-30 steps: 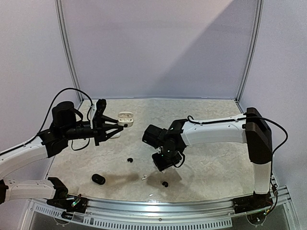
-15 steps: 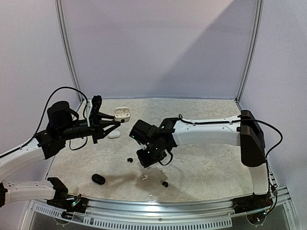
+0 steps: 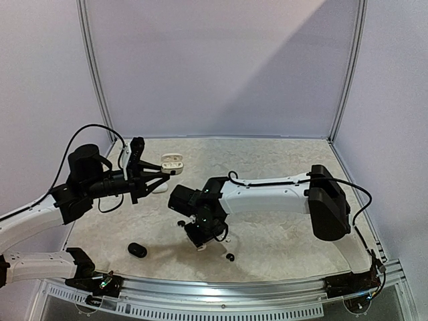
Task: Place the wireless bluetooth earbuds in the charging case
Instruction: Adjust the right earbud at the center of the board.
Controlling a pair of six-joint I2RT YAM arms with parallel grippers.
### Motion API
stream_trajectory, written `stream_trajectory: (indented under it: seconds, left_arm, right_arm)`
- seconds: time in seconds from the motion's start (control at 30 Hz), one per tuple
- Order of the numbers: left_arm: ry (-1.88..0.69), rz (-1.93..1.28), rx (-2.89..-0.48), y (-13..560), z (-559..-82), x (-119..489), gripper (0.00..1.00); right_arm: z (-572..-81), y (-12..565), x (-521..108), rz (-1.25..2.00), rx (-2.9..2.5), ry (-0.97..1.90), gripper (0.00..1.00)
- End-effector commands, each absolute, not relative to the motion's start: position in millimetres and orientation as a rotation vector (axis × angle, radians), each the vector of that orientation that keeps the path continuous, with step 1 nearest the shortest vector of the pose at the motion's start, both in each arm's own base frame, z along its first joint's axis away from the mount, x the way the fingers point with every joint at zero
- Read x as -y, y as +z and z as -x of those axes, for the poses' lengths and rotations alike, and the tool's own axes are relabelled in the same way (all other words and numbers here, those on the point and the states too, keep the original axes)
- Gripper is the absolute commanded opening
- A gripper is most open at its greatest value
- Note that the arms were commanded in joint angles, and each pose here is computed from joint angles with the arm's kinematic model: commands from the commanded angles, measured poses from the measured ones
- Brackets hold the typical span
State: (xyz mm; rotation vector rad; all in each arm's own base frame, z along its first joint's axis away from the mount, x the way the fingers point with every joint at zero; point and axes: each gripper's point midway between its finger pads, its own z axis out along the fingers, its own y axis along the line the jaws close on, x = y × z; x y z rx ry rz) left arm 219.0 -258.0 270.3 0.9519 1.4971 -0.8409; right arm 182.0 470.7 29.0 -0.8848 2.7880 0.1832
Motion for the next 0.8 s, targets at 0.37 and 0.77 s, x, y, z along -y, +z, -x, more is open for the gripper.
stream_trajectory:
  seconds: [0.37, 0.77]
  left_arm:
    - [-0.839, -0.987, -1.449, 274, -206, 263, 0.00]
    - [-0.829, -1.001, -1.443, 274, -205, 263, 0.00]
  right_arm:
    - [-164, 5, -458, 1.054, -2.773, -0.082, 0.47]
    - [-155, 15, -443, 1.075, -2.766, -0.126, 0.48]
